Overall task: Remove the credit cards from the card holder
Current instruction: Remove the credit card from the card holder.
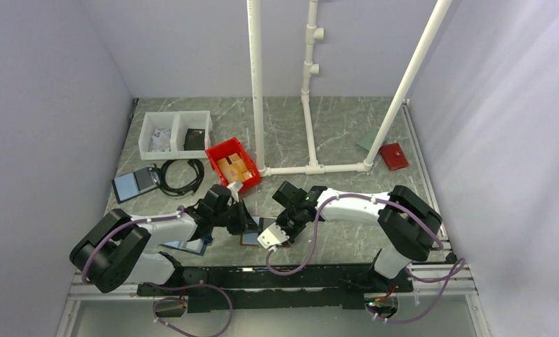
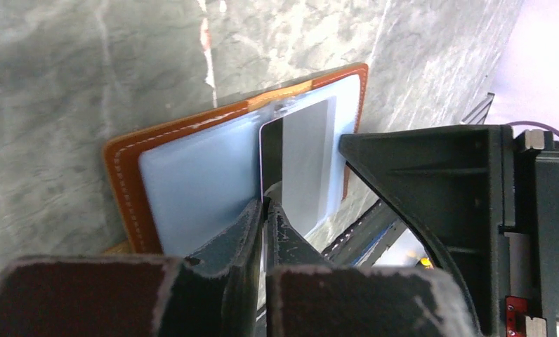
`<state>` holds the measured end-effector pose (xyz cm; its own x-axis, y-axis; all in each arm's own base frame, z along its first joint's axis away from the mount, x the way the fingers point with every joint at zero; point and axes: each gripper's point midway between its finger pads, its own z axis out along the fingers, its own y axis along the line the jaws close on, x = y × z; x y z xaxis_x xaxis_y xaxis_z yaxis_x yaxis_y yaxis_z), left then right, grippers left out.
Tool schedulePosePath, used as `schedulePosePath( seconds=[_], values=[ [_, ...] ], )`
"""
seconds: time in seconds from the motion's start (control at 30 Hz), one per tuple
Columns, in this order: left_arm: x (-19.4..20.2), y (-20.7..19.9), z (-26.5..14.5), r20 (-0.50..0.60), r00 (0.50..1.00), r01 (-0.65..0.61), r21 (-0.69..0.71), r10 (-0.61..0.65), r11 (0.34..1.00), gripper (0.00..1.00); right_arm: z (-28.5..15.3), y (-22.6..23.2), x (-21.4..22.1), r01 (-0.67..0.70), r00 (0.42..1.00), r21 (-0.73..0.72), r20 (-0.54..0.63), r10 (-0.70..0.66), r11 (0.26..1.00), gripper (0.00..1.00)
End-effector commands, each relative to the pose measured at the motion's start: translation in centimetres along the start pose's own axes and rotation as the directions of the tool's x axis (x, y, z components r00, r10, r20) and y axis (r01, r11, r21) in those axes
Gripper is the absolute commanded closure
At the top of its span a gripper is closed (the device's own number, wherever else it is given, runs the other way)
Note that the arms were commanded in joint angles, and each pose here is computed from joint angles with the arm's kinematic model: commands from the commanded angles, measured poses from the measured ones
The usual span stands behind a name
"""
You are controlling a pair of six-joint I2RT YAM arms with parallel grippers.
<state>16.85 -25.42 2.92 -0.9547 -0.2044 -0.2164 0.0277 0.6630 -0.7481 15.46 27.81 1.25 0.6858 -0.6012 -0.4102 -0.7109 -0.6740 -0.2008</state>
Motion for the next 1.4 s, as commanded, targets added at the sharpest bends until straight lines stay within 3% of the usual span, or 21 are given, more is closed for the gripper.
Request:
schedulePosePath(
  seconds=[0.0, 0.3, 0.47, 0.7, 1.07, 1.37],
  values=[
    [-0.9, 0.7, -0.5, 0.038, 0.999, 0.000, -0.052, 0.002, 0.999, 0.89, 1.8, 8.1, 3.2, -0.122, 0.989, -0.263, -0.114, 0.095, 0.957, 0.75],
    [-0.9, 0.8, -0.8, 0.051, 0.999, 0.005, -0.052, -0.002, 0.999, 1.00, 1.8, 8.1, 3.2, -0.124, 0.988, -0.265, -0.120, 0.095, 0.956, 0.75],
    [-1.5, 0.8, -1.9, 0.094, 0.995, -0.011, -0.072, 0.018, 0.997, 1.00, 1.7, 7.9, 3.0, -0.125, 0.989, -0.263, -0.113, 0.098, 0.957, 0.75],
    [-2.1, 0.3, -3.9, 0.160, 0.986, -0.034, -0.082, 0.047, 0.996, 1.00, 0.8, 7.0, 2.4, -0.143, 0.989, -0.225, -0.075, 0.129, 0.964, 0.64],
    [-3.8, -2.3, -6.3, 0.254, 0.958, -0.128, -0.041, 0.135, 0.991, 1.00, -4.3, 4.1, 0.6, -0.233, 0.957, -0.088, 0.157, 0.244, 0.969, 0.52],
    [-4.1, -4.8, -5.4, 0.227, 0.961, -0.177, 0.060, 0.159, 0.982, 1.00, -5.7, 3.2, -1.1, -0.268, 0.920, -0.079, 0.274, 0.280, 0.960, 0.48]
  ],
)
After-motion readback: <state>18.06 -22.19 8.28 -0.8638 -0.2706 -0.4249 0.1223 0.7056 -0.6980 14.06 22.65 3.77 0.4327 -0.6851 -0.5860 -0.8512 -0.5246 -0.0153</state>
